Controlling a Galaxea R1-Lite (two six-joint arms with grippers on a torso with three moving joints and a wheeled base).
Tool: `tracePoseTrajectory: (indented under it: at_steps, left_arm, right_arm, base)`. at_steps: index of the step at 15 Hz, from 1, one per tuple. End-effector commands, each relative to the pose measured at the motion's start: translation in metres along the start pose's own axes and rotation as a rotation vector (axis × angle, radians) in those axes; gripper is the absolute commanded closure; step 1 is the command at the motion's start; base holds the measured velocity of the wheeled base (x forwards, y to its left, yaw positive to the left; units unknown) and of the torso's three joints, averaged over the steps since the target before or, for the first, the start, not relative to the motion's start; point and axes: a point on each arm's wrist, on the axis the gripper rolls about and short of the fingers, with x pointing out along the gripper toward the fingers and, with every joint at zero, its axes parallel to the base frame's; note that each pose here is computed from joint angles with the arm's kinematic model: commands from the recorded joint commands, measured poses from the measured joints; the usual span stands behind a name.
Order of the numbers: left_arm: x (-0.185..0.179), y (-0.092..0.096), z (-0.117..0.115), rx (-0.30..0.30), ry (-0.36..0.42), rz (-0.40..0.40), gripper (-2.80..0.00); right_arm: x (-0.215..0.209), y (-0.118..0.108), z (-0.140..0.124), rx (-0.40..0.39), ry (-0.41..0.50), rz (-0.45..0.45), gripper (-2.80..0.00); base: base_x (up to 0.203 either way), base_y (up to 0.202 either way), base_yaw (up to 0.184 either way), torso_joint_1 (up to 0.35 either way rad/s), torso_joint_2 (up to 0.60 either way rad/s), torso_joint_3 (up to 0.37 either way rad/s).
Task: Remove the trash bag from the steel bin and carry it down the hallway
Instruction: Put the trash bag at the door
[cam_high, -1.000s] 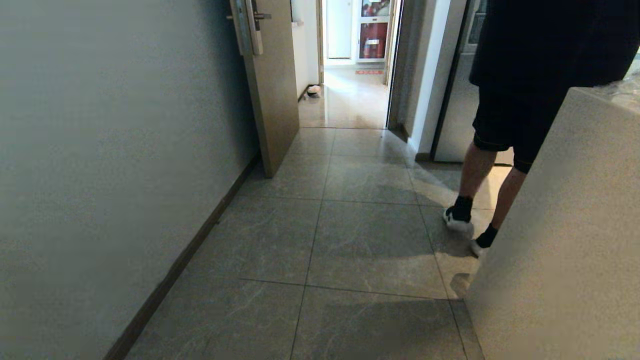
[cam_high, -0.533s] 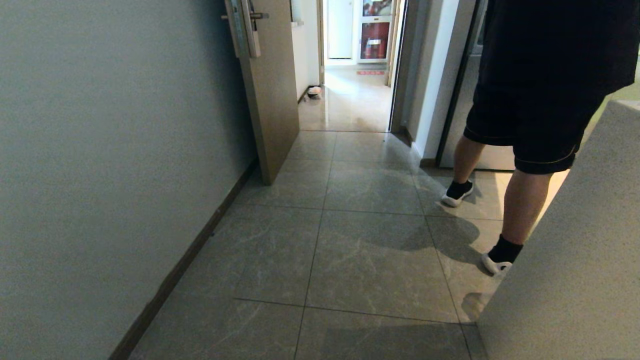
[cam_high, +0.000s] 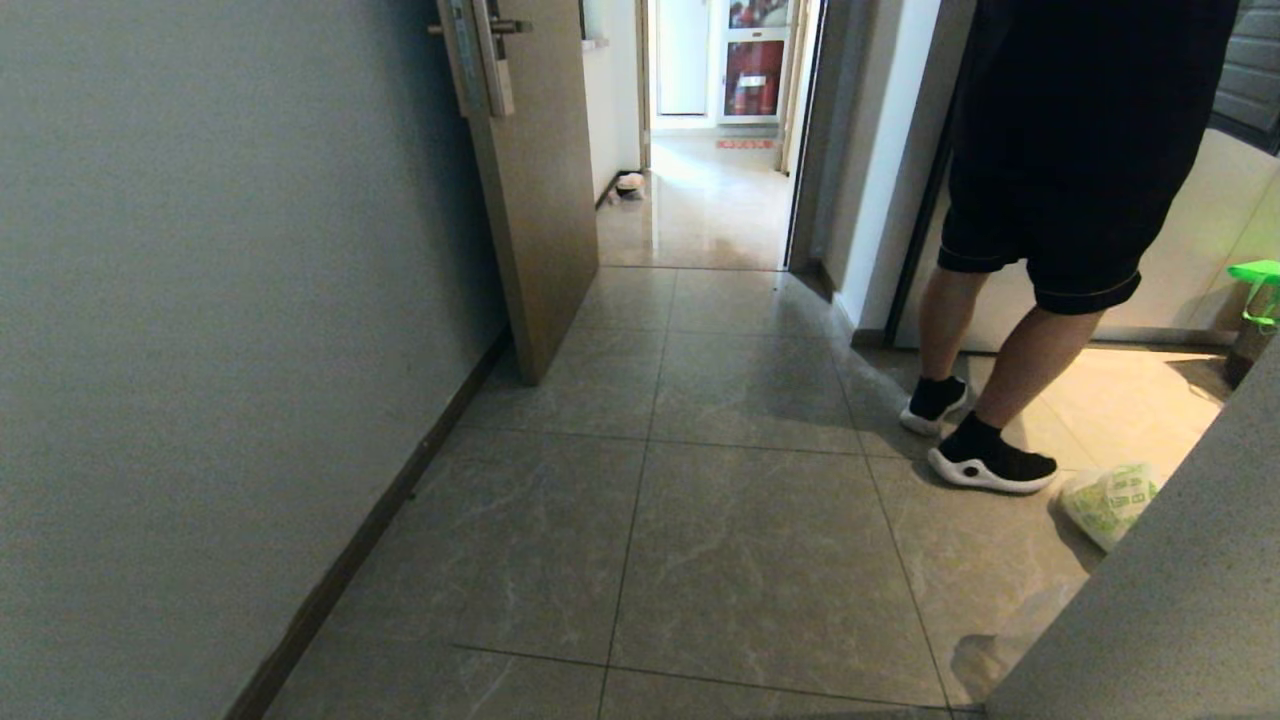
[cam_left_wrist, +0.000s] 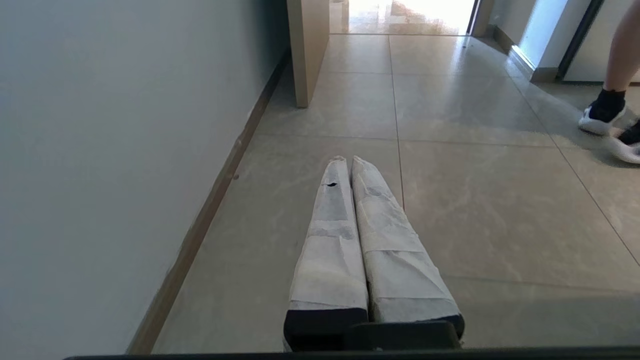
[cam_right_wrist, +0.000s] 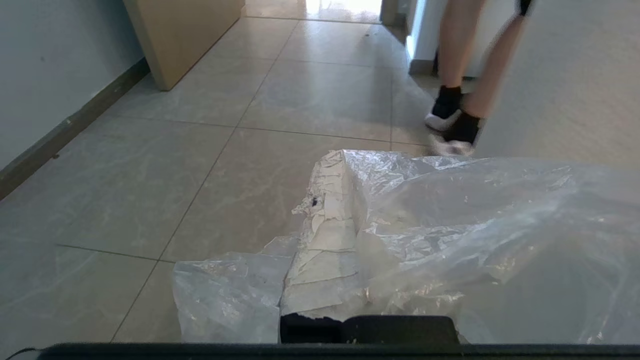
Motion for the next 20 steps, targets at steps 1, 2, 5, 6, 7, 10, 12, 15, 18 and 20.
tracePoseTrajectory:
  at_steps: [1, 2, 5, 6, 7, 10, 12, 15, 18, 20]
  left_arm:
    - [0.0, 0.0, 0.0002, -0.001, -0.001, 0.001, 0.0]
    - [0.0, 0.0, 0.0002, -0.001, -0.001, 0.001, 0.0]
    - [0.0, 0.0, 0.0, -0.001, 0.0, 0.001, 0.0]
    - [0.0, 0.0, 0.0, -0.001, 0.0, 0.001, 0.0]
    - [0.0, 0.0, 0.0001, -0.001, -0.001, 0.001, 0.0]
    - [0.0, 0.0, 0.0002, -0.001, -0.001, 0.001, 0.0]
    - [0.0, 0.0, 0.0002, -0.001, -0.001, 0.001, 0.0]
    - [0.0, 0.0, 0.0, 0.001, 0.0, 0.001, 0.0]
    - [0.0, 0.0, 0.0, 0.0, 0.0, 0.001, 0.0]
    - [0.0, 0.0, 0.0002, 0.0, -0.001, 0.001, 0.0]
  right_arm:
    - [0.0002, 0.0, -0.0004, -0.001, 0.003, 0.001, 0.0]
    - [0.0002, 0.0, -0.0004, -0.001, 0.003, 0.0, 0.0]
    - [0.0002, 0.0, -0.0004, 0.002, 0.003, 0.0, 0.0]
    - [0.0002, 0.0, -0.0004, 0.0, 0.003, 0.001, 0.0]
    - [0.0002, 0.0, -0.0004, -0.001, 0.003, 0.001, 0.0]
    - [0.0002, 0.0, -0.0004, 0.001, 0.003, 0.001, 0.0]
    - [0.0002, 0.0, -0.0005, -0.001, 0.003, 0.001, 0.0]
    - [0.0002, 0.0, -0.0004, -0.001, 0.003, 0.001, 0.0]
    - [0.0003, 0.0, -0.0003, -0.001, 0.004, 0.001, 0.0]
    - [0.0002, 0.0, -0.0004, -0.001, 0.003, 0.001, 0.0]
  base:
    - [0.124, 0.0, -0.003, 0.007, 0.0, 0.0]
    - [0.0, 0.0, 0.0, 0.0, 0.0, 0.0]
    - [0.0, 0.0, 0.0, 0.0, 0.0, 0.0]
    - [0.001, 0.024, -0.044, 0.003, 0.0, 0.006]
    - [0.006, 0.009, -0.083, -0.002, 0.0, -0.003]
    - [0.001, 0.009, -0.126, -0.001, 0.0, 0.005]
    - [0.001, 0.006, -0.087, 0.002, 0.0, 0.006]
    - [0.0, 0.0, 0.0, 0.0, 0.0, 0.0]
    - [0.0, 0.0, 0.0, 0.0, 0.0, 0.0]
    - [0.0, 0.0, 0.0, 0.0, 0.0, 0.0]
